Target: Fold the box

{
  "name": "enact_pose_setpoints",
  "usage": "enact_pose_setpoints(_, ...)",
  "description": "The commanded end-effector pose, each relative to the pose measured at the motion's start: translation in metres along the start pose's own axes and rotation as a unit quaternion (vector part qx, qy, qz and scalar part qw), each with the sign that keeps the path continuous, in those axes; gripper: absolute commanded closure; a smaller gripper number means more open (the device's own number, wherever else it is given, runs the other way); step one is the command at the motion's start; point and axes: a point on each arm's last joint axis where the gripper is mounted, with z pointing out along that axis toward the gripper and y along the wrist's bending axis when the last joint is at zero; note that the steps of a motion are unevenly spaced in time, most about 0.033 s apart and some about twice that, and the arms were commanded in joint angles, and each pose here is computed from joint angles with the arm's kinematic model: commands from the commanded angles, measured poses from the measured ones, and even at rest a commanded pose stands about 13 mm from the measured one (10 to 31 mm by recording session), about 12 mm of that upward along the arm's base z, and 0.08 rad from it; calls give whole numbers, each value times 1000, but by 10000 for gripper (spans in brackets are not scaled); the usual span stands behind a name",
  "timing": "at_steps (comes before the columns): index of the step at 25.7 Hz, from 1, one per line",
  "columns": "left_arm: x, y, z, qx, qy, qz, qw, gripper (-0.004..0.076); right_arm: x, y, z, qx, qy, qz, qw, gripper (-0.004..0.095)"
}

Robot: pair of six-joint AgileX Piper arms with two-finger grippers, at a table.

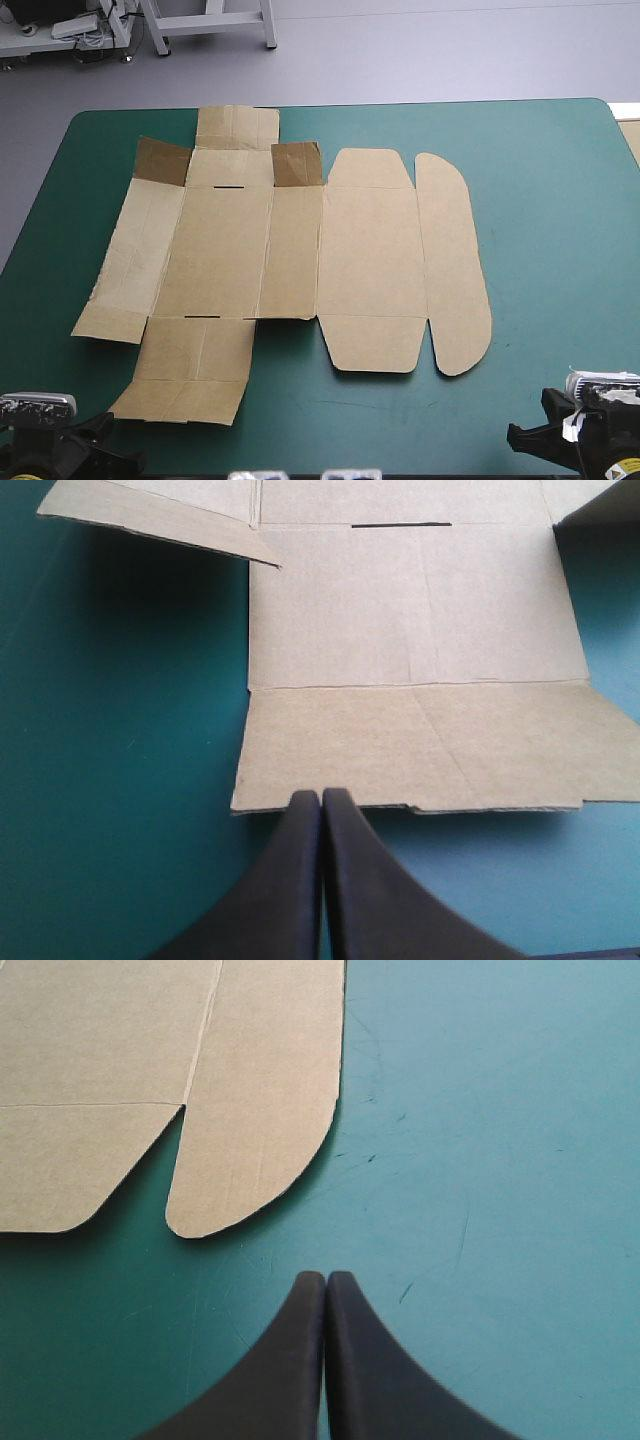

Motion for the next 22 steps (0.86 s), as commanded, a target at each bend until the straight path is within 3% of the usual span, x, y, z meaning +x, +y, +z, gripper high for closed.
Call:
enact_pose_setpoints(1, -2, -1, -3, 6, 17, -2, 1000, 733, -11, 2, -3, -5, -34, -2, 999, 921)
enact_pose_setpoints(14, -2, -3, -3, 13, 17, -5, 1000, 733, -19, 1, -4, 0, -78, 0, 997, 921)
enact_pose_setpoints(17, -6, -3, -3, 16, -3, -5, 1000, 733, -26, 4, -6, -18, -118, 13, 993, 921)
enact_pose_setpoints(19, -22, -7, -14, 37, -66, -11, 997, 733, -33, 8, -8, -49, -157, 36, 986, 921)
enact_pose_setpoints(22, -66, -9, -40, 29, -97, 20, 995, 733, -29, 14, -4, -81, -116, 29, 990, 921)
